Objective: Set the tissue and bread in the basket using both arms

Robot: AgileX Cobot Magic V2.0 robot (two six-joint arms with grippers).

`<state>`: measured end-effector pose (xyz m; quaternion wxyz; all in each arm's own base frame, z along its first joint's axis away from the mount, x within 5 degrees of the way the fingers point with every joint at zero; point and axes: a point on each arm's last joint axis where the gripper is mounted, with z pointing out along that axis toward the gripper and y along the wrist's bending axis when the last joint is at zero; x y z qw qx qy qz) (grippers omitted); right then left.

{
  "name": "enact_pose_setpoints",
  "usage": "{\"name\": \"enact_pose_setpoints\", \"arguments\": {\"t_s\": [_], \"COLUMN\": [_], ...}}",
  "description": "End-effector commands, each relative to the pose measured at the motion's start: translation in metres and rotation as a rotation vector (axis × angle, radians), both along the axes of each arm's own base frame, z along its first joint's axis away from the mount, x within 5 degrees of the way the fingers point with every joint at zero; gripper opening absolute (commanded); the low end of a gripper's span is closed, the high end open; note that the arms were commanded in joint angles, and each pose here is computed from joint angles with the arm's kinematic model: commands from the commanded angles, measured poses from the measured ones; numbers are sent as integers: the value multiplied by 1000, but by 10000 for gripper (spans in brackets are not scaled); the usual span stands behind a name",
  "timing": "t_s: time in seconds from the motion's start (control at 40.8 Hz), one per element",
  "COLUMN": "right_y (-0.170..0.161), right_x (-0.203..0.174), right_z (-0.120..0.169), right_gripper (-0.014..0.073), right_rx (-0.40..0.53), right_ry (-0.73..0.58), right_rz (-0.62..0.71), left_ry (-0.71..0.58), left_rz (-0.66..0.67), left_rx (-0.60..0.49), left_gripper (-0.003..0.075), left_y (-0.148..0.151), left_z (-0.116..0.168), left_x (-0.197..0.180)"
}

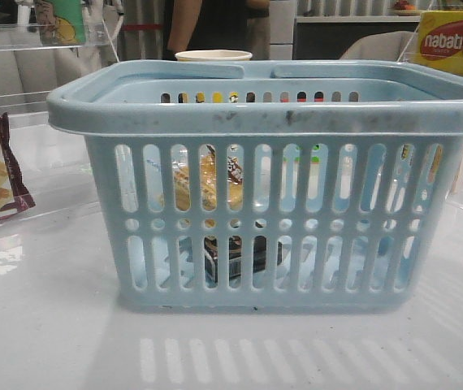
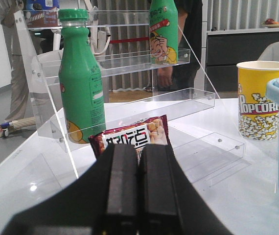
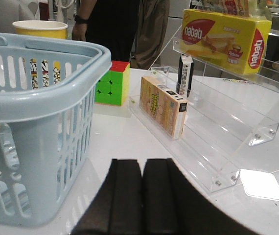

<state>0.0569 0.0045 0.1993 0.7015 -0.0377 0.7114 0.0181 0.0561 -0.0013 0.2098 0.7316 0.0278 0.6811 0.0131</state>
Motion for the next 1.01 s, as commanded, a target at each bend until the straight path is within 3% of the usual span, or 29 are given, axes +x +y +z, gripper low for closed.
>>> {"name": "enact_pose_setpoints", "arguments": {"t_s": [0.0,0.441,0.76,0.981], "right_y": [-1,-2,-4,-5], "right_x": [-2,-2,-2,-2], "right_z": [8,8,9,9], "right_gripper": [57,57,57,57], "right_rx": [11,19,92,92], "right_ry": [-128,-134,-140,-142], "right_rz": [-19,-29,-63,-75], "left_ry": [-104,-102,-102,-102], "left_rz": [2,2,2,2], "left_rx": [-19,-19,-19,-19], "left_gripper": [92,92,92,92], "left_y": [0,0,0,0], "left_z": [9,9,9,9], "left_x": [-3,-2,-2,-2]}}
